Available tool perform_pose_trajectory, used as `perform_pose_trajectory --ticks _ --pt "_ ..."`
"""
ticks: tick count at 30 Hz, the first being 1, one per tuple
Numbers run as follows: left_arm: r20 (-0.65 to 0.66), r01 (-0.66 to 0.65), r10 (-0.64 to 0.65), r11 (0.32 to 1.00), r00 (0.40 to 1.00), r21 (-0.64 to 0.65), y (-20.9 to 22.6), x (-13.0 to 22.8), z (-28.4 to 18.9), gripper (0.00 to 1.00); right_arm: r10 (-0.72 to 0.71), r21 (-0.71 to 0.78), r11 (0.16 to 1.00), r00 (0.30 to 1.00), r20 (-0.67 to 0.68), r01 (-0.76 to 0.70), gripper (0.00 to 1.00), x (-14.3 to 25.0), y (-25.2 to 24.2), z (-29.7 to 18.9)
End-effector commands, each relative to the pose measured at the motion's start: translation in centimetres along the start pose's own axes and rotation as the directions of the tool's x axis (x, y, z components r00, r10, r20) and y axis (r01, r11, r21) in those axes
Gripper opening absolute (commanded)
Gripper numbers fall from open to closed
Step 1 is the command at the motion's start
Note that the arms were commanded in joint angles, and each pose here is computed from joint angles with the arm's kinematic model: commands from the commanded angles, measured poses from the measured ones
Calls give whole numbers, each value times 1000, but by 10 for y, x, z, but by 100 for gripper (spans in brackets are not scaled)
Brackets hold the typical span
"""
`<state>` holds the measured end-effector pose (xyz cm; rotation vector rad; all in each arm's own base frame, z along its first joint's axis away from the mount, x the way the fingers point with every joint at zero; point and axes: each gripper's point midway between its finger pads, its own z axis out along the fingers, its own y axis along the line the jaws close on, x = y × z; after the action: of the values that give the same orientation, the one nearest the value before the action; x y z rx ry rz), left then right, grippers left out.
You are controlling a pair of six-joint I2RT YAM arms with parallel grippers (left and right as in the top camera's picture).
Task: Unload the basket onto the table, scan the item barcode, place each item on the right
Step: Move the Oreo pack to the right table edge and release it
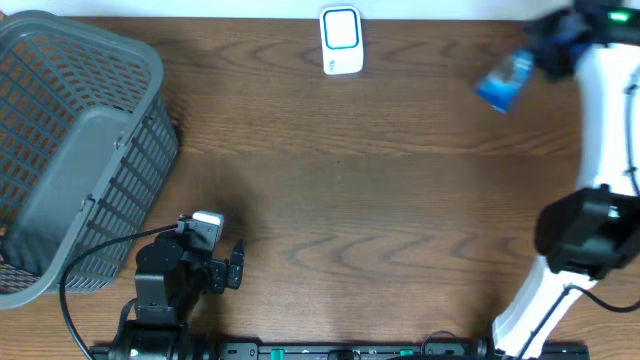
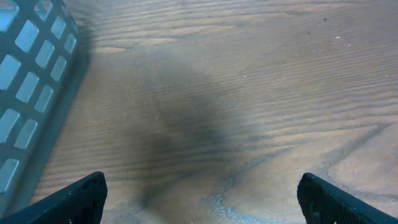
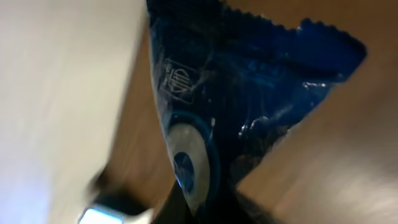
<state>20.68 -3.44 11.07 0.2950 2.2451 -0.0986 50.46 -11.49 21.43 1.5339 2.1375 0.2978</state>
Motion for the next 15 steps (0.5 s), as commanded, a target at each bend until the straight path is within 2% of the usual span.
perform_pose_trajectory --ticks 1,7,12,15 --pt "1 10 -10 1000 1000 -8 2 1 0 98 -29 110 994 999 30 26 2 -47 -53 18" --pt "1 10 -10 1000 1000 -8 2 1 0 98 2 168 986 997 72 -14 1 -98 -110 48" --pt "1 10 -10 1000 1000 -8 2 1 0 98 7 174 984 997 80 -21 3 -107 -125 77" --pt "1 10 -10 1000 1000 -8 2 1 0 98 3 172 985 997 83 -17 11 -105 -129 89"
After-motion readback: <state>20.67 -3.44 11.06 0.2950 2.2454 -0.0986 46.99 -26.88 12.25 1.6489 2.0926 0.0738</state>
